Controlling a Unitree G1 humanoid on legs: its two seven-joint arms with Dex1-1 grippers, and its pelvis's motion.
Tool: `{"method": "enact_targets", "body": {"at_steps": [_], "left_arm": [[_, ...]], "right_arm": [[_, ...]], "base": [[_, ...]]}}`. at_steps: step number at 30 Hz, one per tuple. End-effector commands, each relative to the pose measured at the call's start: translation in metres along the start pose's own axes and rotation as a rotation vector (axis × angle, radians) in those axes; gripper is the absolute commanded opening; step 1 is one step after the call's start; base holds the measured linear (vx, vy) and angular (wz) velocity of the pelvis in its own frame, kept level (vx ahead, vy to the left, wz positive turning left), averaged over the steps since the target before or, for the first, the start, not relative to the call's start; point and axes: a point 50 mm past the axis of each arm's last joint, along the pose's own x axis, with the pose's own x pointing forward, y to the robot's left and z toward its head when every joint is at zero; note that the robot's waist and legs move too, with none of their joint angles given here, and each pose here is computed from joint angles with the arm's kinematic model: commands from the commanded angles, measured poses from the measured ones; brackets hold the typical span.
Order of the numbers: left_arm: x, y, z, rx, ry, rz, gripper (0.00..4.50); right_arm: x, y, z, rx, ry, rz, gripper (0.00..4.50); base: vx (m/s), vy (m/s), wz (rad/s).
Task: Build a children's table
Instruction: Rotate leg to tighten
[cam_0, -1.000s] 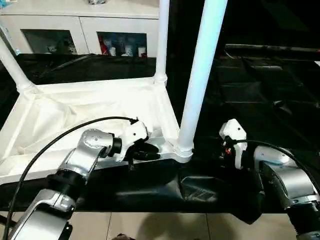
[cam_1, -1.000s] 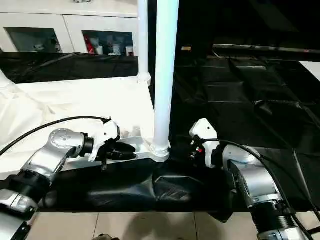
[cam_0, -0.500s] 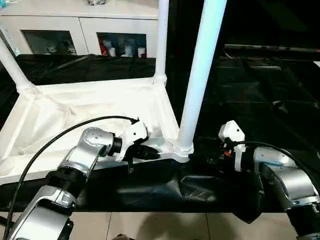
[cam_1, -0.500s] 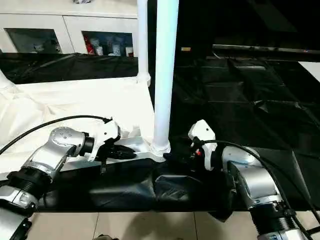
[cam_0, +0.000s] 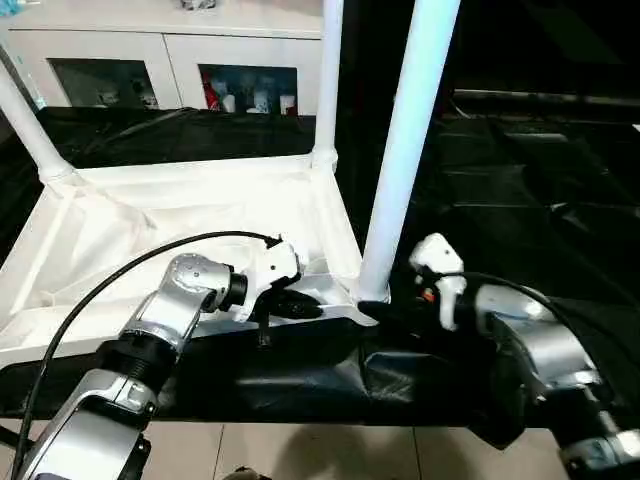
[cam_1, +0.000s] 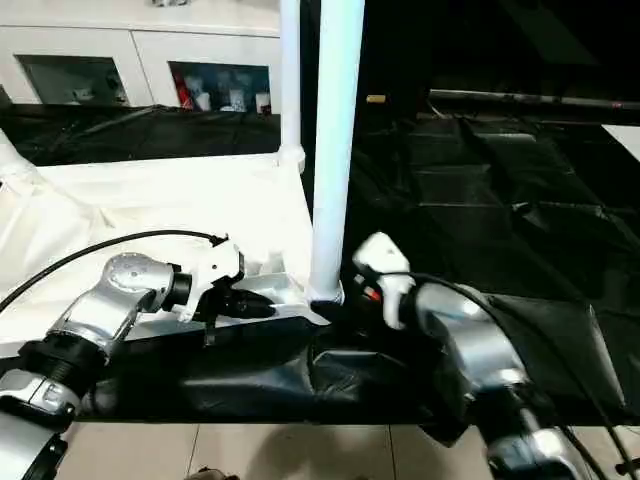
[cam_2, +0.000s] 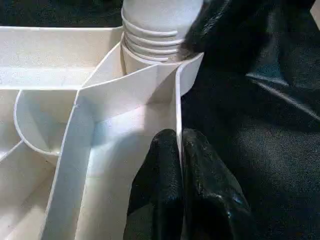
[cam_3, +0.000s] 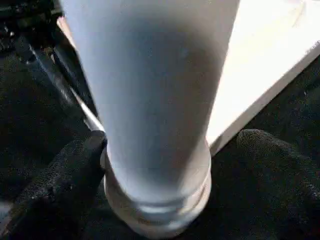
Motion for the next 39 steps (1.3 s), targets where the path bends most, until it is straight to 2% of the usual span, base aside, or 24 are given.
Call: {"method": "enact_targets", "body": {"at_steps": [1,2,4,6,18,20,23,27,28,30,33,35,39], "left_arm": [[0.005,-0.004,-0.004,-0.007,0.020,-0.033,0.00],[0.005,-0.004,-0.004,-0.008,0.021,-0.032,0.00],[0.004,-0.004,-0.005,-0.011,0.023,-0.032,0.00],[0.004,-0.004,-0.005,-0.011,0.024,-0.032,0.00],[0.002,-0.004,-0.009,-0.022,0.027,-0.018,0.00],[0.002,-0.004,-0.010,-0.031,0.027,-0.007,0.00],[0.003,-0.002,-0.012,-0.043,0.039,0.027,0.00],[0.016,0.004,-0.008,-0.076,0.022,0.127,0.00],[0.027,0.007,-0.004,-0.087,0.015,0.182,0.00],[0.033,0.009,-0.001,-0.092,0.018,0.217,0.00],[0.054,0.012,0.012,-0.100,0.010,0.295,0.00],[0.070,0.010,0.022,-0.105,-0.005,0.318,0.00],[0.077,0.007,0.025,-0.096,-0.002,0.287,0.00]], "right_arm": [[-0.002,-0.004,0.003,-0.002,-0.007,0.004,4.40],[-0.001,-0.004,0.002,-0.003,-0.005,0.000,4.26],[-0.001,-0.004,0.001,0.000,-0.007,0.001,4.26],[0.000,-0.004,0.001,-0.001,-0.007,0.002,3.98],[0.000,-0.004,-0.001,-0.002,-0.006,0.019,3.07],[0.001,-0.004,-0.003,0.007,-0.013,0.013,2.86],[0.004,-0.004,-0.006,0.042,-0.032,-0.039,2.79],[0.016,-0.006,-0.017,0.139,-0.043,-0.195,2.76],[0.024,-0.005,-0.023,0.188,-0.040,-0.285,2.76],[0.029,-0.004,-0.025,0.209,-0.033,-0.339,2.75],[0.044,-0.002,-0.027,0.258,-0.009,-0.505,2.75],[0.057,0.003,-0.024,0.253,0.003,-0.546,2.75],[0.067,0.008,-0.017,0.230,-0.018,-0.527,2.75]], "base": [[0.000,0.000,0.00],[0.000,0.000,0.00],[0.000,0.000,0.00],[0.000,0.000,0.00],[0.000,0.000,0.00],[0.000,0.000,0.00],[0.000,0.000,0.00],[0.000,0.000,0.00],[0.000,0.000,0.00],[0.000,0.000,0.00],[0.000,0.000,0.00],[0.000,0.000,0.00],[0.000,0.000,0.00]]}}
